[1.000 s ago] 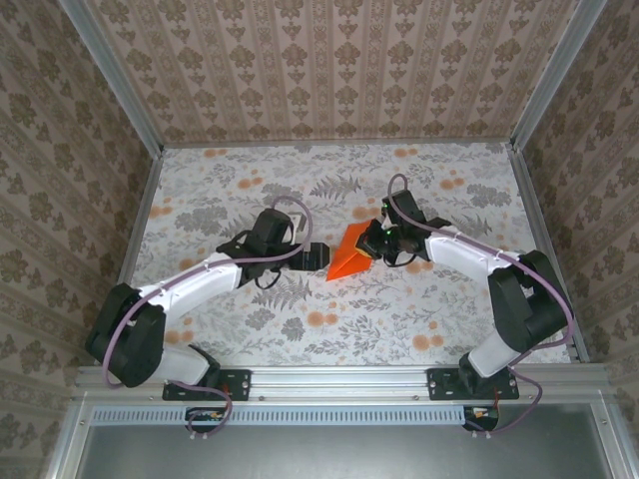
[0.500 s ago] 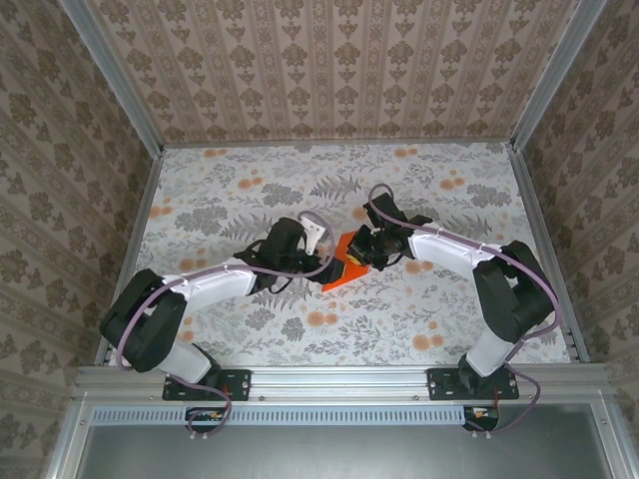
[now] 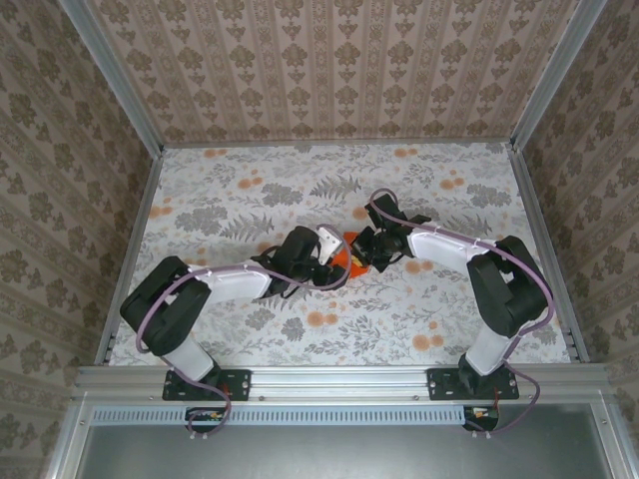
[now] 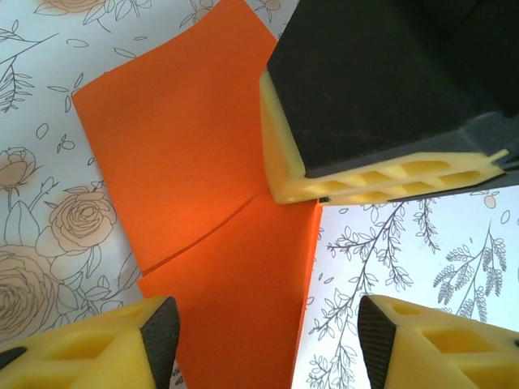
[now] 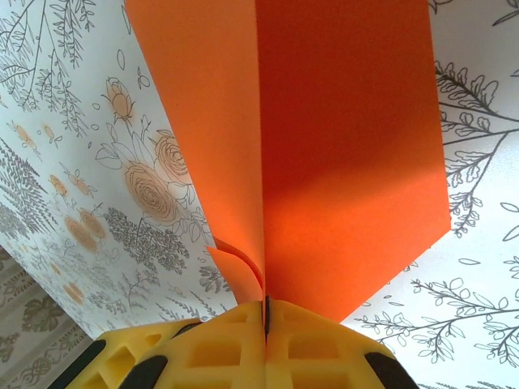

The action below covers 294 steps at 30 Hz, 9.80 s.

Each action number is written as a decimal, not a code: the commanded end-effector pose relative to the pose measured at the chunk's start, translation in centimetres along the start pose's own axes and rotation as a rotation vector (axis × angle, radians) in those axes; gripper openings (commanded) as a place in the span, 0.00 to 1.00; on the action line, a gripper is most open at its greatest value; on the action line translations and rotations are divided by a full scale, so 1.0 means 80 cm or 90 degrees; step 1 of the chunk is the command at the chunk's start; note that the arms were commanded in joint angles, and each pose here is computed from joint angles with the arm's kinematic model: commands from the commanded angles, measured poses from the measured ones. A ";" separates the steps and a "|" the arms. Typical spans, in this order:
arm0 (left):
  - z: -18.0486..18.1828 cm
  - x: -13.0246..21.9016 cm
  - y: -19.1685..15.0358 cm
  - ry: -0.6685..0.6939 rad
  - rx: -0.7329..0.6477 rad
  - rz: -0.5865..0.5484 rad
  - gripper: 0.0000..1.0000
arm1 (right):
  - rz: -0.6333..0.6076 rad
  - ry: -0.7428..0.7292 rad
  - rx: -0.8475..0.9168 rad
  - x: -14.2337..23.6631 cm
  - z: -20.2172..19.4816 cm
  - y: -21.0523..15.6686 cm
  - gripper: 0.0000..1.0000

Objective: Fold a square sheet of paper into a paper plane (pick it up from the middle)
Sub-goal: Fourth fold the wing at the center of the table.

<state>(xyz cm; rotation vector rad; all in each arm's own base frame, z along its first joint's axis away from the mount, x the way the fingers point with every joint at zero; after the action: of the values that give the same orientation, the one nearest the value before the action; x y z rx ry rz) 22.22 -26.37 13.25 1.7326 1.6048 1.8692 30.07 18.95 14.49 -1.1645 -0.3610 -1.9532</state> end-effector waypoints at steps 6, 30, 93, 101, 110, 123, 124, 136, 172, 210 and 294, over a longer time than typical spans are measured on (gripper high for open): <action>0.003 -0.014 -0.012 -0.003 -0.037 -0.002 0.54 | 0.035 -0.023 -0.060 -0.004 -0.012 -0.002 0.00; 0.005 -0.028 -0.027 -0.025 -0.022 0.033 0.14 | 0.005 0.019 0.021 0.033 -0.012 0.017 0.44; 0.009 -0.041 0.006 -0.231 0.265 0.117 0.23 | 0.014 0.029 0.208 -0.017 -0.089 0.031 0.55; 0.019 -0.008 0.013 -0.159 0.286 0.084 0.37 | 0.021 -0.003 0.201 -0.023 -0.096 0.032 0.55; 0.001 -0.006 0.026 -0.195 0.289 0.060 0.23 | 0.024 -0.031 0.194 -0.026 -0.102 0.033 0.55; -0.004 -0.037 0.017 -0.203 0.298 0.103 0.14 | 0.034 -0.056 0.191 -0.031 -0.108 0.034 0.56; -0.003 -0.037 0.015 -0.197 0.299 0.105 0.14 | 0.034 -0.058 0.192 -0.032 -0.109 0.034 0.56; 0.003 -0.048 0.002 -0.171 0.305 0.126 0.10 | 0.021 -0.149 0.209 -0.037 -0.118 0.032 0.55; 0.012 -0.040 0.016 -0.204 0.332 0.078 0.09 | 0.048 -0.315 0.197 -0.067 -0.144 0.028 0.49; 0.018 -0.063 -0.010 -0.158 0.349 0.138 0.04 | 0.070 -0.383 0.189 -0.088 -0.164 0.027 0.45; 0.024 -0.067 -0.083 0.006 0.387 0.359 0.00 | 0.070 0.036 0.322 -0.064 -0.103 0.028 0.02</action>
<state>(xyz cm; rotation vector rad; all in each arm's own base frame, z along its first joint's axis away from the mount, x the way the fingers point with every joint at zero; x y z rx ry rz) 24.45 -28.98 9.25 2.3882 2.0080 1.4334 29.26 16.40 8.63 -0.6810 -0.6703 -1.6980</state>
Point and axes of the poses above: each hand's point on the last joint's axis, 136 mm out from that joint toward the fingers, its own x axis back along the fingers, its own z axis along the line the jaws close on, y = z × x, the point moved 10 cm from there along x, back along the fingers
